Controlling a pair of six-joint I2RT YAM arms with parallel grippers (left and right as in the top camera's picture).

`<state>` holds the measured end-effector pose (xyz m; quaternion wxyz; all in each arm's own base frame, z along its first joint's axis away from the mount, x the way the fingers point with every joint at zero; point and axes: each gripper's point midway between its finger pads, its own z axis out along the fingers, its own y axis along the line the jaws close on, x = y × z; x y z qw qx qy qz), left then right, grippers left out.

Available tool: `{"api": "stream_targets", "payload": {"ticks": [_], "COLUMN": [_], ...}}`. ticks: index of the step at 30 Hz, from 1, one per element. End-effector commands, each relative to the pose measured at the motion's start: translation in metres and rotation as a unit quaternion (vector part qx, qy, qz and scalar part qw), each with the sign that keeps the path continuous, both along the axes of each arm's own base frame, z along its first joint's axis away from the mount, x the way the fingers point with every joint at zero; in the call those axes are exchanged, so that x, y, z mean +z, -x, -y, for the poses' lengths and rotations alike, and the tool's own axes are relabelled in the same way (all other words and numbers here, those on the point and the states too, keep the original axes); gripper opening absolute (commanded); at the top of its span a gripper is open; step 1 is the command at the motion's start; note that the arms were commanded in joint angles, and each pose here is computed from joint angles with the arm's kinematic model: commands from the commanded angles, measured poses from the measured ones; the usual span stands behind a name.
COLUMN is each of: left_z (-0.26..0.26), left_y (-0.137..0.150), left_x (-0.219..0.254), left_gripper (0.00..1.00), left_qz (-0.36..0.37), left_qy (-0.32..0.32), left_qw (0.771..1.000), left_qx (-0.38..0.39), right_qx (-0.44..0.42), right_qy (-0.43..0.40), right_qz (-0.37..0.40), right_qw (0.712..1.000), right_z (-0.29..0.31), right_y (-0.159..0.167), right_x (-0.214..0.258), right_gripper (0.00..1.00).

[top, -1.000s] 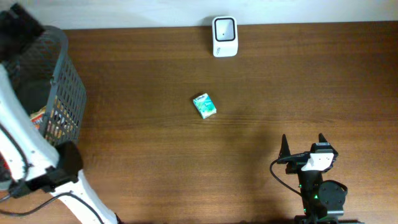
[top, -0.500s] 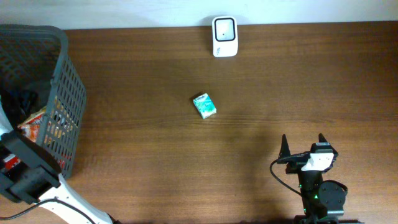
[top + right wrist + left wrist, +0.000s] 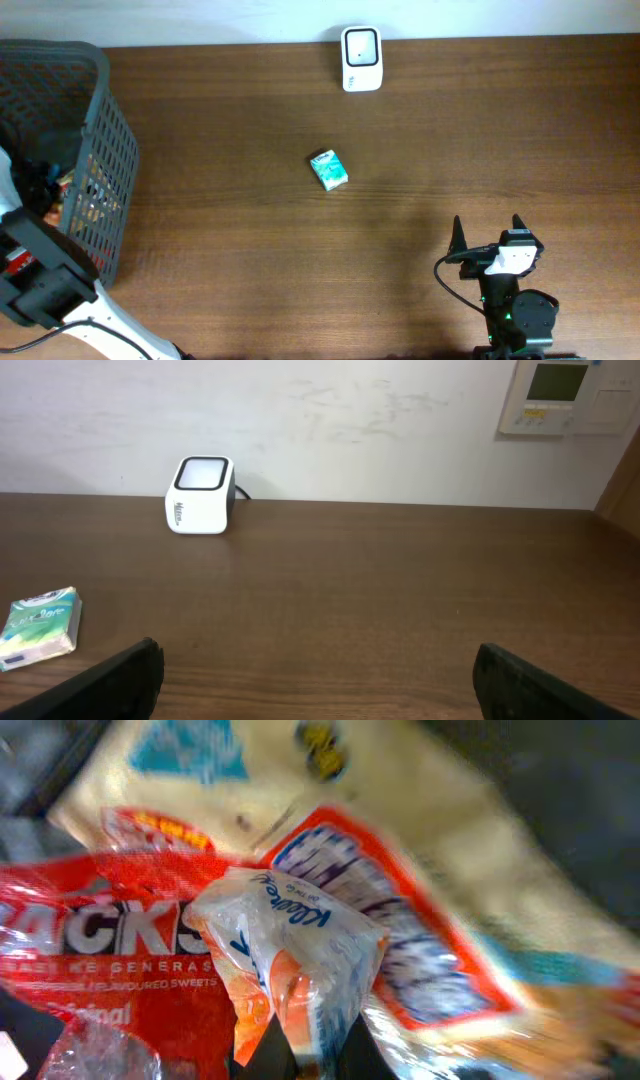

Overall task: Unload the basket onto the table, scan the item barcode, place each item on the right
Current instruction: 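Reach the left gripper back into the basket and grasp an orange tissue pack, then place the orange tissue pack beside the green pack with the left gripper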

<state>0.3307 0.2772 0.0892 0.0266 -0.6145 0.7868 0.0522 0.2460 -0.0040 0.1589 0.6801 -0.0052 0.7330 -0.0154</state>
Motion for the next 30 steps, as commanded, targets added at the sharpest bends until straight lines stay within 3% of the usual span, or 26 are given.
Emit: {"api": "stream_targets", "payload": {"ticks": [1, 7, 11, 15, 17, 19, 21, 28, 30], "left_z": [-0.003, 0.076, 0.177, 0.299, 0.344, 0.388, 0.443, 0.486, 0.486], "left_y": [-0.018, -0.019, -0.043, -0.065, -0.071, -0.077, -0.077, -0.066, -0.062], "left_x": [0.124, 0.268, 0.282, 0.256, 0.232, 0.189, 0.126, -0.004, -0.012], "left_gripper": [0.0, 0.0, 0.0, 0.0, 0.0, 0.0, 0.0, 0.1, 0.4], "left_qz": [0.129, 0.33, 0.363, 0.326, 0.286, 0.219, 0.141, -0.017, -0.034], "left_qy": [-0.07, -0.078, -0.003, 0.055, 0.038, -0.007, 0.0, 0.008, 0.017], "left_qw": [0.989, 0.937, 0.911, 0.881, 0.873, 0.867, 0.85, 0.832, 0.83], "left_qx": [-0.006, -0.079, -0.196, -0.338, -0.392, -0.448, -0.508, -0.555, -0.557], "right_qx": [0.005, 0.005, 0.005, 0.005, 0.005, 0.005, 0.005, 0.005, 0.005], "right_qy": [-0.001, -0.001, -0.001, -0.001, -0.001, -0.001, -0.001, -0.001, -0.001], "right_qz": [-0.001, -0.001, -0.001, -0.001, -0.001, -0.001, -0.001, -0.001, -0.001], "right_qw": [1.0, 1.0, 1.0, 1.0, 1.0, 1.0, 1.0, 1.0, 1.0], "right_z": [-0.002, -0.002, -0.002, -0.002, -0.002, -0.002, -0.002, -0.002, -0.002], "right_y": [0.0, 0.0, 0.0, 0.0, 0.0, 0.0, 0.0, 0.0, 0.0], "right_x": [-0.003, -0.003, -0.003, -0.003, -0.003, -0.003, -0.003, -0.003, -0.003], "right_gripper": [0.98, 0.98, 0.98, 0.98, 0.98, 0.98, 0.98, 0.98, 0.98]}}
